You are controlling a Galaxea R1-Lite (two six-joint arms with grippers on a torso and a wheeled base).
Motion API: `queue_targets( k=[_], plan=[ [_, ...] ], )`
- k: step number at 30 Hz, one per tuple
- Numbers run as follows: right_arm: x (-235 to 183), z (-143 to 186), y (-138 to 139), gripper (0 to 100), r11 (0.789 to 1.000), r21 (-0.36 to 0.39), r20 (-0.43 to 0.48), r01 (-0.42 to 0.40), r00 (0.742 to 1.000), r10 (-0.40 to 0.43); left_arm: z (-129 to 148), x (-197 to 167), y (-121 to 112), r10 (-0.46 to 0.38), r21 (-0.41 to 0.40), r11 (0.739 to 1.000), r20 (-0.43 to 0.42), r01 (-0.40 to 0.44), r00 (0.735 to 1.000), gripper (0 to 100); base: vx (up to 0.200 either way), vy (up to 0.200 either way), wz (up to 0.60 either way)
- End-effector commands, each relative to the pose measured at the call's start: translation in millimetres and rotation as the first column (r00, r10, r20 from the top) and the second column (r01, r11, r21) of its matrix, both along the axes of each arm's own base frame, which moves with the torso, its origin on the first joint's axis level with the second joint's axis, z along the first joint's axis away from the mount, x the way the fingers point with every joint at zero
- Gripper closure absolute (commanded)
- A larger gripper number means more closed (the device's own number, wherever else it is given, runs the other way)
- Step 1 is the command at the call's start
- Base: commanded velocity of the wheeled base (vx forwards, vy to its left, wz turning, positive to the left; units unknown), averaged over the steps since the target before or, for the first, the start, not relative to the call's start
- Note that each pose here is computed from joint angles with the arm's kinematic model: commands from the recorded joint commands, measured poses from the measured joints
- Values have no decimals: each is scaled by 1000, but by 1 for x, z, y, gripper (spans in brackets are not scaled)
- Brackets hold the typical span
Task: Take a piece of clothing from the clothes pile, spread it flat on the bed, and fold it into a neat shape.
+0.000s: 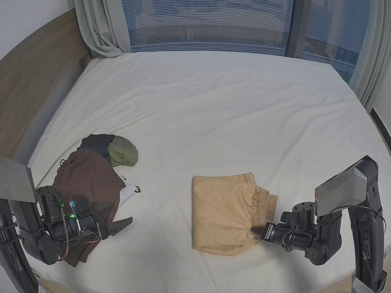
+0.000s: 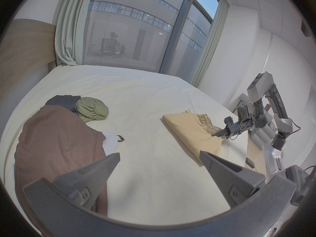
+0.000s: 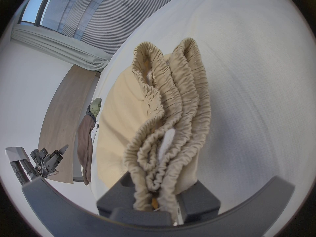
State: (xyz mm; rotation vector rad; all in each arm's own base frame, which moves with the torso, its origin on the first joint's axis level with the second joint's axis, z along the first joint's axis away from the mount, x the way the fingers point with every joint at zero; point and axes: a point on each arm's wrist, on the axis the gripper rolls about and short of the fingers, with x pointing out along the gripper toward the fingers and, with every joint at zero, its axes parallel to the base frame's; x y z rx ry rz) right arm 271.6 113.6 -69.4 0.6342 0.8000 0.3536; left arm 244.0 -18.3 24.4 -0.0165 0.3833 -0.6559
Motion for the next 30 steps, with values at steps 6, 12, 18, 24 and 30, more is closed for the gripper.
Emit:
queue_targets(
  k=[6, 12, 18, 24, 30],
  plan=[
    [-6, 33, 9, 100, 997, 44, 77, -59, 996, 55, 0, 0, 0, 0, 0, 1000, 0, 0, 1000, 0, 0, 0, 0],
    [-18, 76, 22, 100, 984, 99, 187, -146, 974, 126, 1, -1, -1, -4, -2, 1000, 1, 4, 1000, 0, 0, 0, 0],
    [-18, 87, 29, 100, 976, 116, 235, -185, 960, 154, 0, -2, -2, -9, -2, 1000, -4, 9, 1000, 0, 0, 0, 0],
    [-9, 104, 35, 100, 962, 148, 312, -229, 934, 175, 1, -1, -2, -9, -1, 1000, 2, 9, 1000, 0, 0, 0, 0],
    [-5, 126, 41, 100, 947, 175, 394, -271, 900, 185, 1, -1, -3, -10, -1, 1000, 1, 10, 1000, 0, 0, 0, 0]
  ],
)
